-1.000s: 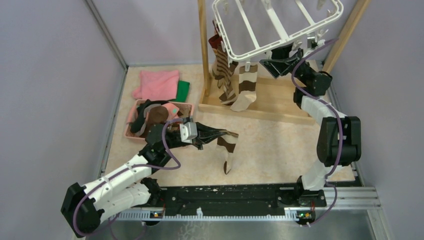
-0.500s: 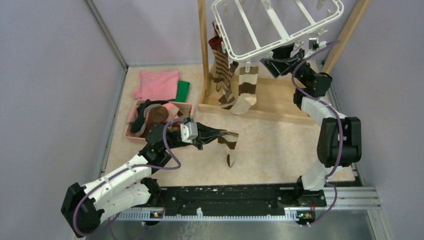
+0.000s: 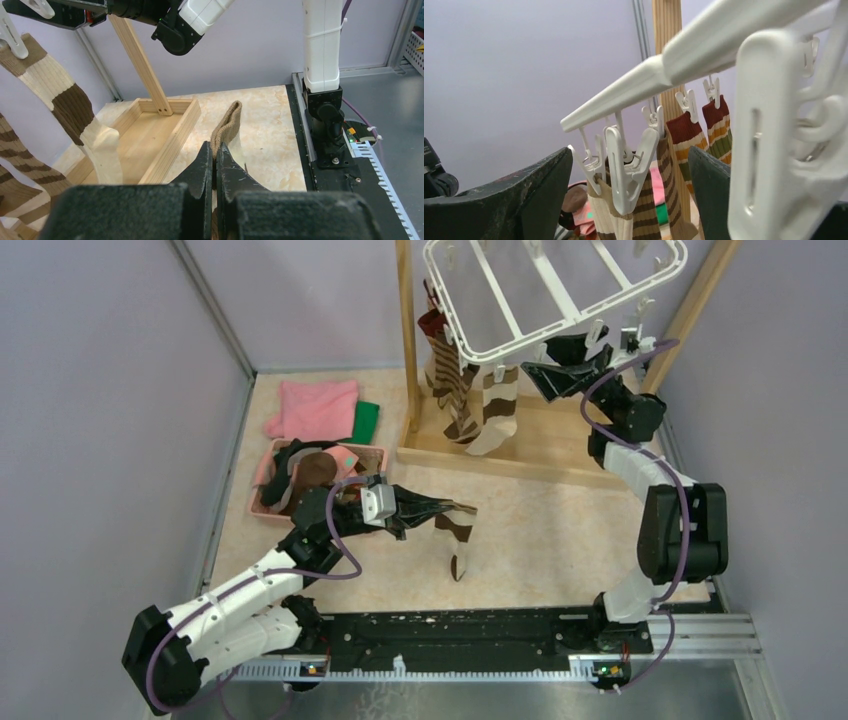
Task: Clip the socks to the hanger
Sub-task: Clamp the sock onto the hanger.
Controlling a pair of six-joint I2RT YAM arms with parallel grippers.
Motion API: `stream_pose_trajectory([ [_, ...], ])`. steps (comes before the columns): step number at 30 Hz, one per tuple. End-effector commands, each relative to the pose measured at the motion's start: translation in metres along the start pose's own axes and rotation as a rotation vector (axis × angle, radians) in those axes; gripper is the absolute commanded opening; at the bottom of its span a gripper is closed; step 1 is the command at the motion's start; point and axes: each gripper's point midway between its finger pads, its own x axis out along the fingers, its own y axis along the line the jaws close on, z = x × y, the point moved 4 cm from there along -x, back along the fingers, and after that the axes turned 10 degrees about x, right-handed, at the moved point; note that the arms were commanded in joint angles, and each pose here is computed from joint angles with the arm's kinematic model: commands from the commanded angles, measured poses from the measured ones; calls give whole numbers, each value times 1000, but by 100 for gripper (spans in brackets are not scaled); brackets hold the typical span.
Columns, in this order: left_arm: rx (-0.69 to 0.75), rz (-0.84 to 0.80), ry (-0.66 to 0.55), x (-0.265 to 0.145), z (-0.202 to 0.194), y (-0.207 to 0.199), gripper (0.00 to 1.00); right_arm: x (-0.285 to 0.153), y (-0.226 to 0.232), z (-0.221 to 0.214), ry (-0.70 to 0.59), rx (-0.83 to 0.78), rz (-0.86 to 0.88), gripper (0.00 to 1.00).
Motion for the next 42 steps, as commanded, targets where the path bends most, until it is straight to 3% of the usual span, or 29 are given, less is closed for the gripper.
stream_pose_trajectory([
  [1,59,-2,-52,2,18,3,0,4,52,31,-107,-267,173,85],
  [29,68,-2,-54,1,21,4,0,14,39,43,-173,-195,159,81],
  [42,70,-1,-58,0,23,3,0,14,41,39,-142,-188,174,74],
])
